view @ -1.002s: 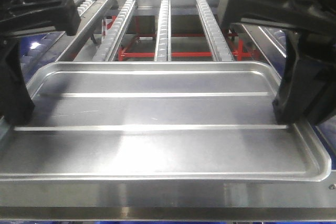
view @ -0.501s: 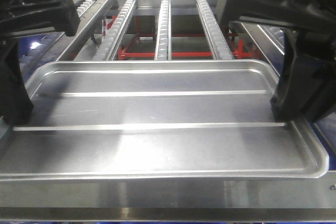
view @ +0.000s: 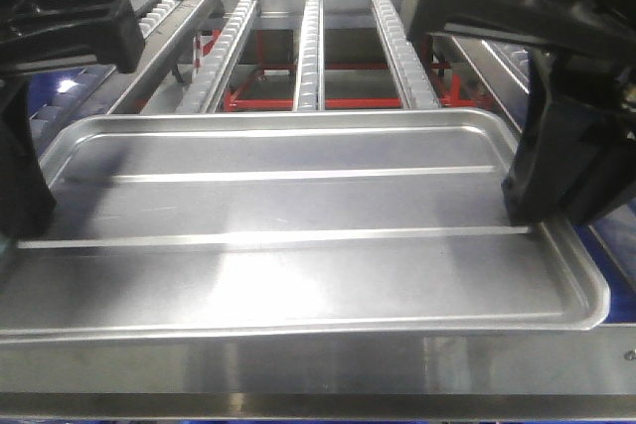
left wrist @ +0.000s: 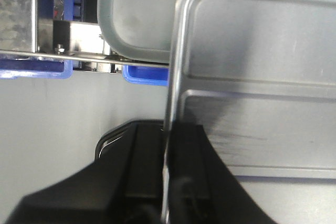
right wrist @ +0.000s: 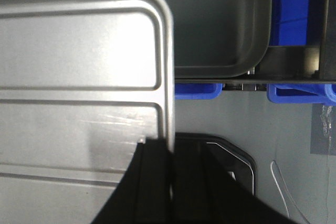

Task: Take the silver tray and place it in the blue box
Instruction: 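Lift the silver tray off the shelf with both grippers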

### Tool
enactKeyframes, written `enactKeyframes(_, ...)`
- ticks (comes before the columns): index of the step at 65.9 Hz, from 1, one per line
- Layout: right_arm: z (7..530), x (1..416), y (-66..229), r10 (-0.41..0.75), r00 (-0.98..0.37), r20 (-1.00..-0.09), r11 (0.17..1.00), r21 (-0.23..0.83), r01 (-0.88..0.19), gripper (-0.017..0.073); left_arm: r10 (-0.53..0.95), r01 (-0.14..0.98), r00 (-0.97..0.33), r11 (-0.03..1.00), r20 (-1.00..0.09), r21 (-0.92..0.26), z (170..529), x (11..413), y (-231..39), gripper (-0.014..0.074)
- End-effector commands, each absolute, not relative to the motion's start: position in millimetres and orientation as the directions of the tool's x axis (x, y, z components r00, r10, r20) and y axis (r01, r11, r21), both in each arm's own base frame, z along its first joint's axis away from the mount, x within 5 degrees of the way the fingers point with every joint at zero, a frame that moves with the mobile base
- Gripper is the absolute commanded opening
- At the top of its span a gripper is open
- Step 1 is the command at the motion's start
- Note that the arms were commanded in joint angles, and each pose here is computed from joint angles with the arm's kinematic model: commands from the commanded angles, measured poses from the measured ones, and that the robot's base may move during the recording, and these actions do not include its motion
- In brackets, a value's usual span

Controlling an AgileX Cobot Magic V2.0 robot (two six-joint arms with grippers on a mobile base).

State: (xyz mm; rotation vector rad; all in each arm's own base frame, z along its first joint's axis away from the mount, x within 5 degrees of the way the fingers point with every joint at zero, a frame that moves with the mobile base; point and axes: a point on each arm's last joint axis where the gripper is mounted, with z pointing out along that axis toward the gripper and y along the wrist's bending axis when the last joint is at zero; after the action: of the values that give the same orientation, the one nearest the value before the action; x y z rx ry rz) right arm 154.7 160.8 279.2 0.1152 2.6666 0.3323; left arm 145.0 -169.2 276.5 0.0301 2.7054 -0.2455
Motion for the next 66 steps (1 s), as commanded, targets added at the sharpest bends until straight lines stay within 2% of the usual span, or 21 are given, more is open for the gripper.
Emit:
enactKeyframes(1, 294.2, 157.6, 160.8, 0.143, -0.862, -0.486, 0.954, 0.298, -0.01, 0.0073, -0.03, 0.09, -0.882, 0.969, -0.47, -0.231, 292.3, 145.4, -171.7, -0.0013)
enactKeyframes(22, 286.1, 164.1, 155.8, 0.157, -0.874, -0.46, 0.968, 0.249, 0.043, 0.0073, -0.035, 0.094, -0.881, 0.965, -0.471, -0.246, 292.7, 145.6, -173.1, -0.0013)
enactKeyframes(66, 285.1, 165.2, 158.4, 0.155, -0.872, -0.464, 0.965, 0.259, 0.034, 0.0073, -0.034, 0.093, -0.882, 0.965, -0.471, -0.245, 292.7, 145.5, -172.9, -0.0014)
